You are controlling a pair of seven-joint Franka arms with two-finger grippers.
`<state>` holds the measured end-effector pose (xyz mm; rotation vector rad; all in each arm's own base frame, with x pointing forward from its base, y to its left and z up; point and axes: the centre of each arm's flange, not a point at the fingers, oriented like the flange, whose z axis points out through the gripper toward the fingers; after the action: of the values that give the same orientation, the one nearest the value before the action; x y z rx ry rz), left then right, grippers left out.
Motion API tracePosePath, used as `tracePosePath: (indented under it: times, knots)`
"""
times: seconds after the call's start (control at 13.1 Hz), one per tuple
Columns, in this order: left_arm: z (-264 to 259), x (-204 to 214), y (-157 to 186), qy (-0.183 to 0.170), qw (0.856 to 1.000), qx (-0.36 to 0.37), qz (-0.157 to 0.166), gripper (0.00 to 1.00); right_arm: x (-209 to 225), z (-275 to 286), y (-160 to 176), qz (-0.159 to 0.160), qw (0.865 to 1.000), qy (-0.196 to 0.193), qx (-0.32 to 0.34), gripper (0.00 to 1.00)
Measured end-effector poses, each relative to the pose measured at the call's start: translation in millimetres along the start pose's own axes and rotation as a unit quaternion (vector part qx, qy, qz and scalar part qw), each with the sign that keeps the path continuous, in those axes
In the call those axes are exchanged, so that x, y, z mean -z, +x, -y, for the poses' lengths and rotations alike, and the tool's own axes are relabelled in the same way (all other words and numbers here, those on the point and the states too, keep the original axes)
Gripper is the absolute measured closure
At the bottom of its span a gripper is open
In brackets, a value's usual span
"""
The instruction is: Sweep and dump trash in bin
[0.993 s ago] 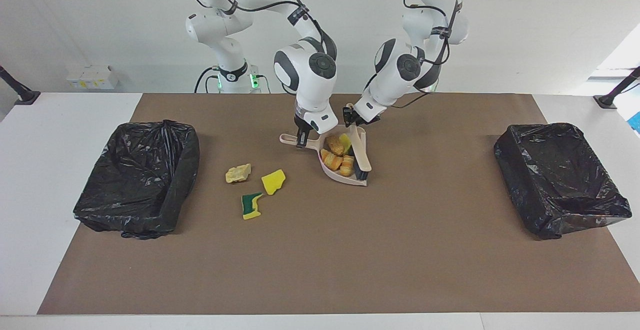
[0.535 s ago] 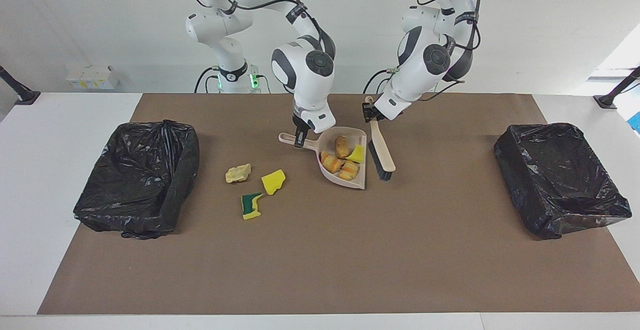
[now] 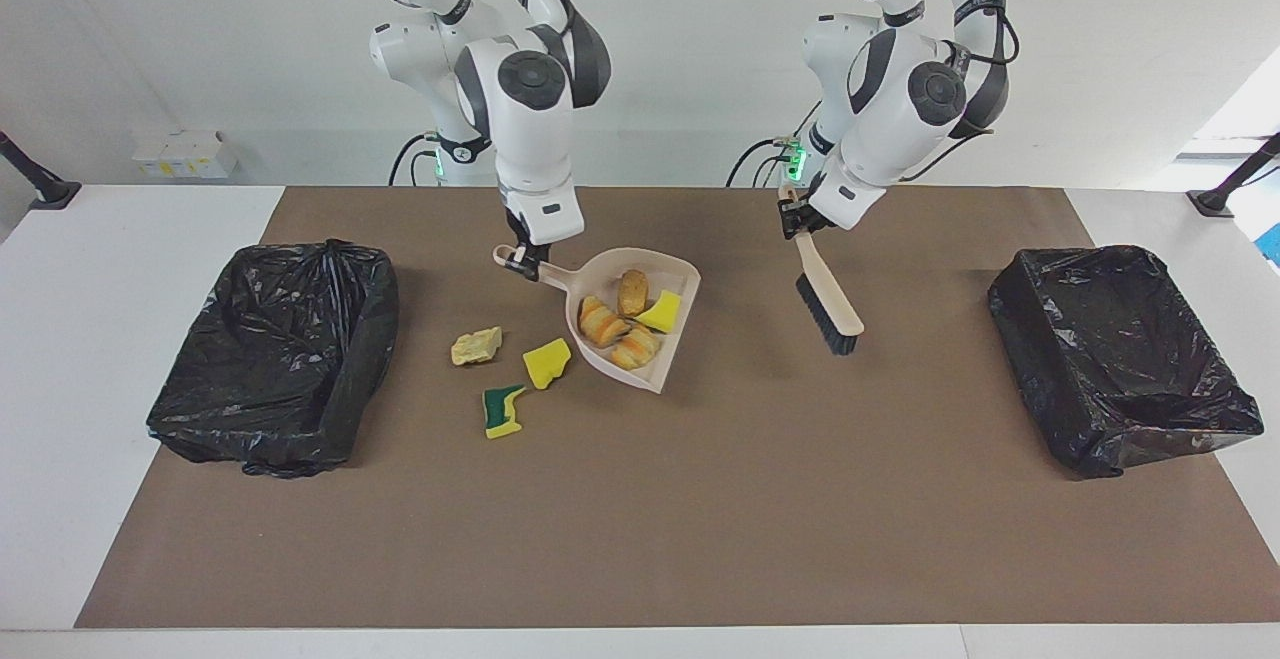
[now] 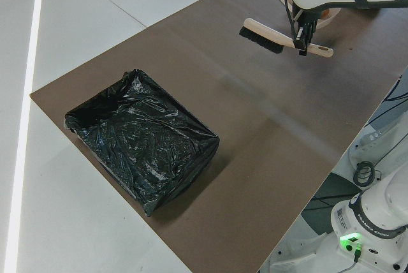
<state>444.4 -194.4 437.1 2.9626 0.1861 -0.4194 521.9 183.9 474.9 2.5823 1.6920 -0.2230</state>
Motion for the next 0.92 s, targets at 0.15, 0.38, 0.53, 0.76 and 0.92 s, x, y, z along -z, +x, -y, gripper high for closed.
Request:
tracePosePath:
  times: [0.15, 0.38, 0.53, 0.76, 0.92]
  knots:
    - [-4.0, -15.2, -4.4, 0.011, 1.0, -0.002, 0.002, 0.74, 29.6, -43.4, -62.8, 0.0, 1.0, 0.013, -0.023, 0.69]
    - [-44.9, -53.8, -34.8, 0.03, 1.0, -0.008, 0.002, 0.74, 47.8, -103.2, -181.8, -0.006, 0.997, 0.035, -0.062, 0.69]
    - [-83.8, -76.1, -65.2, 0.038, 0.999, -0.001, -0.009, 0.74, 38.3, -128.3, -258.4, -0.013, 0.995, 0.045, -0.083, 0.69]
    - [-119.3, -115.0, -103.3, 0.065, 0.998, -0.026, 0.002, 0.74, 27.4, -144.4, -348.7, 0.013, 0.997, 0.039, -0.064, 0.69]
    - [-120.0, -138.2, -113.2, 0.076, 0.996, -0.033, 0.014, 0.74, 30.5, -155.8, -385.5, 0.054, 0.997, -0.005, -0.046, 0.69]
